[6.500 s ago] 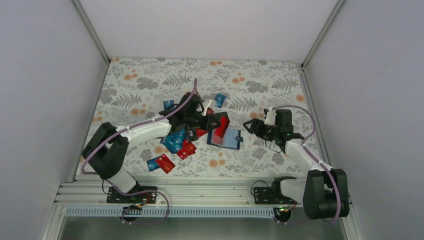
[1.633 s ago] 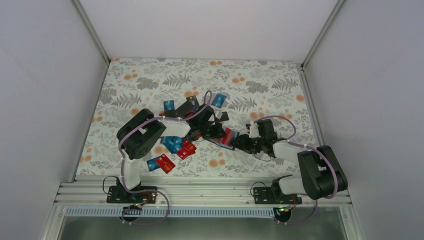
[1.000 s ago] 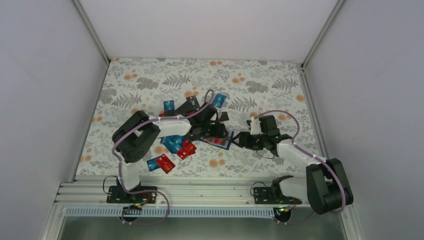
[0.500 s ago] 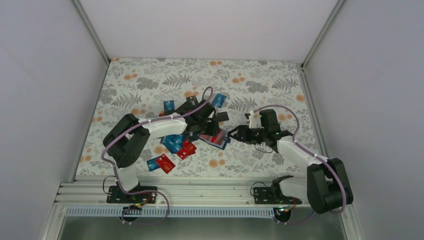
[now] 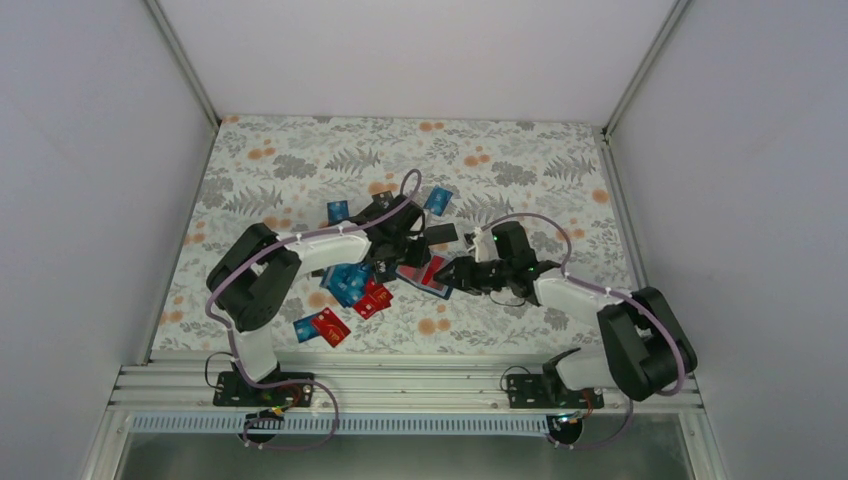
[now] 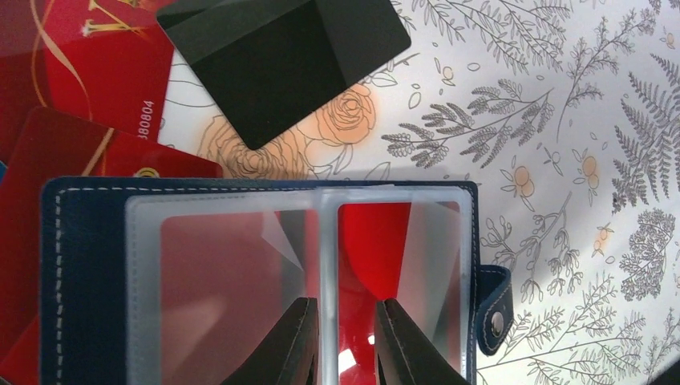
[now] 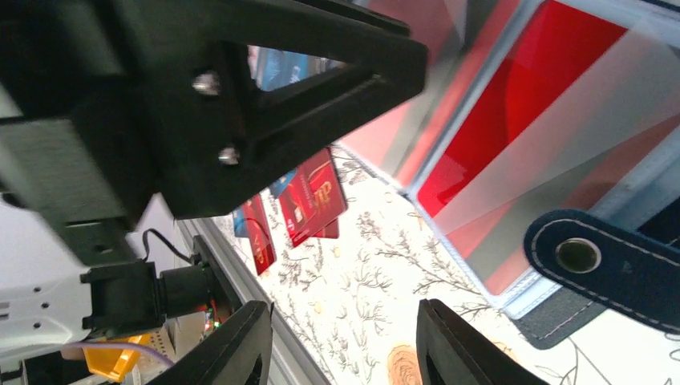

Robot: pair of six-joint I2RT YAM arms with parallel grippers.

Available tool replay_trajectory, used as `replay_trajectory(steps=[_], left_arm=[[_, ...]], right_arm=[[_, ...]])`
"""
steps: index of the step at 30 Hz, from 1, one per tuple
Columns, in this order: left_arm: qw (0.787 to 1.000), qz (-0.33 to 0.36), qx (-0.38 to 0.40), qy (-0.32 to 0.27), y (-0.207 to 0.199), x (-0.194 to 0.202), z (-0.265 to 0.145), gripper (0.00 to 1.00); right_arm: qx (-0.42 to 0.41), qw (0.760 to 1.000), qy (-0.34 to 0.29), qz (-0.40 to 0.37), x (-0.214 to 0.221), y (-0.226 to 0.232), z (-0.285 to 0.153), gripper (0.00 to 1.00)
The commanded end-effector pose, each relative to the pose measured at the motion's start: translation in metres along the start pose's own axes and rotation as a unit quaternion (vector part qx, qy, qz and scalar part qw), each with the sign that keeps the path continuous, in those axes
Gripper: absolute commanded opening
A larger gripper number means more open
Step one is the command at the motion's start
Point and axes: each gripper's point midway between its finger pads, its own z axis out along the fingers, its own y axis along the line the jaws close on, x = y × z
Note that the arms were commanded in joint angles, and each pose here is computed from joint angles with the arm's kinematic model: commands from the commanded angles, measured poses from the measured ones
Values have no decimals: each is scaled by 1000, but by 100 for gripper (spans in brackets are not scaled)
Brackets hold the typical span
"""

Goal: Put the credit cards into the card holder

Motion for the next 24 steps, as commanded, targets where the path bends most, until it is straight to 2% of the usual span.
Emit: replay_trajectory(steps=[1, 9, 14, 19, 24], left_arm=[[1000, 5, 11, -1, -2, -6, 0, 20], [1000, 1, 11, -1, -3, -10, -5, 16], [1000, -3, 17, 2, -5, -9, -6, 16], [1000, 3, 28, 8, -9, -9, -3, 15], [999, 8, 42, 18, -14, -7, 2, 5]], right_arm=[[12, 1000, 2, 9, 1, -13, 12, 48], [67, 998, 17, 9, -3, -41, 24, 47], [112, 994, -1, 9, -13, -60, 15, 47], [122, 992, -22, 9, -30, -71, 3, 47], [101, 995, -24, 5, -40, -65, 1, 47]])
